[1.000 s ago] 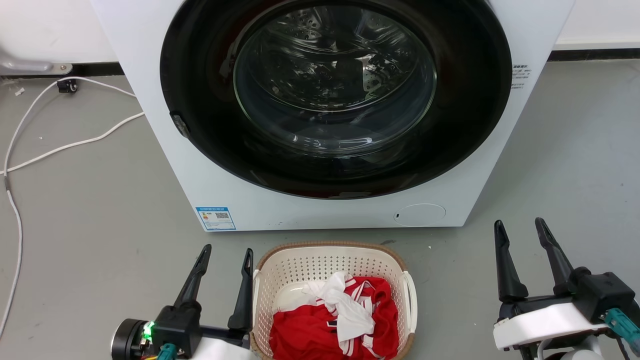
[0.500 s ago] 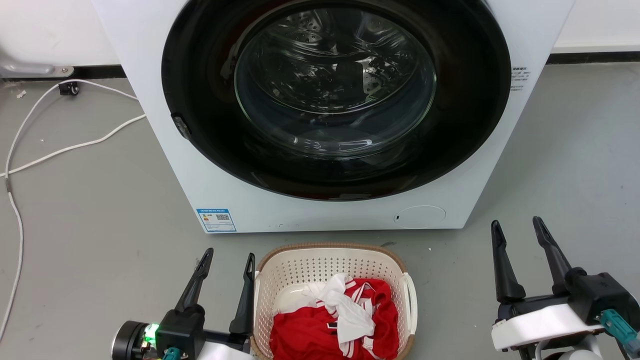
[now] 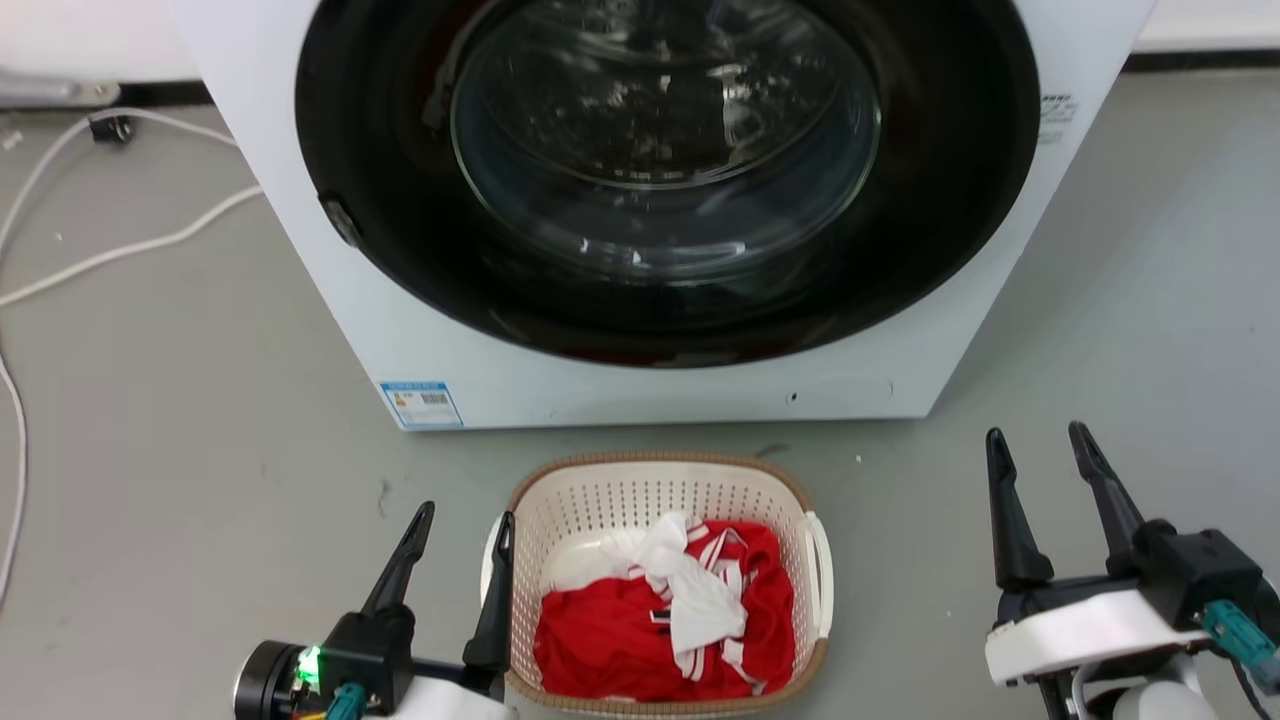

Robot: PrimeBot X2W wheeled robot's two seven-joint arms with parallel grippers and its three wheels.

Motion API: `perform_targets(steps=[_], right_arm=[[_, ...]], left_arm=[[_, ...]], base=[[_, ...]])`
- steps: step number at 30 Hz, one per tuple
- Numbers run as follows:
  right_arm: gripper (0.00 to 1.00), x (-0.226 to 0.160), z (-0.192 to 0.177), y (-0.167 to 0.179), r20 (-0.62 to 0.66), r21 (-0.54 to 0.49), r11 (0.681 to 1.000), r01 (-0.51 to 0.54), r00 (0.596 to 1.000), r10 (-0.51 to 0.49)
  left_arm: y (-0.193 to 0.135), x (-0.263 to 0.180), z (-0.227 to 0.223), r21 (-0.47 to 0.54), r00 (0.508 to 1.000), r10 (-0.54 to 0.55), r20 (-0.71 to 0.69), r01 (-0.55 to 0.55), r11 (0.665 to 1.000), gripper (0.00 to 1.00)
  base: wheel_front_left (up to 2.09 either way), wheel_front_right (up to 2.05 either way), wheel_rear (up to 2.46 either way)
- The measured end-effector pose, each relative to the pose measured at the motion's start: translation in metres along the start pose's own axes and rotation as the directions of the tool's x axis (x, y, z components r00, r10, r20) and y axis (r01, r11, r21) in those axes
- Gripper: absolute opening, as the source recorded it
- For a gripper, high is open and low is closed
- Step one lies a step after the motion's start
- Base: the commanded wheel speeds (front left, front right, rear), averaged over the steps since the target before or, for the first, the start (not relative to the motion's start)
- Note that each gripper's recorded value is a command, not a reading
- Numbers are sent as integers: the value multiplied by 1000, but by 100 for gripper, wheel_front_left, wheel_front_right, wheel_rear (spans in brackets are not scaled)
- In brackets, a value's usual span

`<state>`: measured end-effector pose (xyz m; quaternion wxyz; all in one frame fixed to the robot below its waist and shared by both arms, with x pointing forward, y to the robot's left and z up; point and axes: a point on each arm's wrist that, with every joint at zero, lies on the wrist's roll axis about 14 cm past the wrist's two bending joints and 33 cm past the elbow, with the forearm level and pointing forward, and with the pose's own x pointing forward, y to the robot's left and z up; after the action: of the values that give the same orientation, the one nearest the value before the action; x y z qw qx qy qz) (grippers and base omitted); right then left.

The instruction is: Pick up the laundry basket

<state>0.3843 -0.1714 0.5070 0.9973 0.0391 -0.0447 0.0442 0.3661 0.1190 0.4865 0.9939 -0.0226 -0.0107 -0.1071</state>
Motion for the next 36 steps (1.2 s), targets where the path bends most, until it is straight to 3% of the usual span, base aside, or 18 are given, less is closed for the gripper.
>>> perform_targets(steps=[11, 21, 27, 32, 36], right_arm=[[100, 44, -60, -8, -145, -19, 1000, -2, 989, -1], [100, 73, -167, -9, -378, 5, 1000, -18, 926, 18], [100, 71, -243, -12, -553, 4, 999, -32, 833, 29], [100, 58, -300, -4, -706, 91, 996, 20, 706, 50], [100, 51, -331, 14, -789, 129, 992, -5, 605, 106]], left_arm=[[18, 51, -56, -32, 991, 4, -131, -8, 999, 100], [56, 97, -158, -30, 938, 11, -347, -22, 999, 100], [72, 107, -224, -47, 874, 9, -486, -36, 998, 100], [72, 94, -276, -64, 786, -38, -618, -2, 998, 100], [75, 82, -304, -71, 712, -59, -700, 13, 997, 100]], base=[[0, 0, 0], [0, 0, 0], [0, 0, 0], [0, 0, 0], [0, 0, 0]])
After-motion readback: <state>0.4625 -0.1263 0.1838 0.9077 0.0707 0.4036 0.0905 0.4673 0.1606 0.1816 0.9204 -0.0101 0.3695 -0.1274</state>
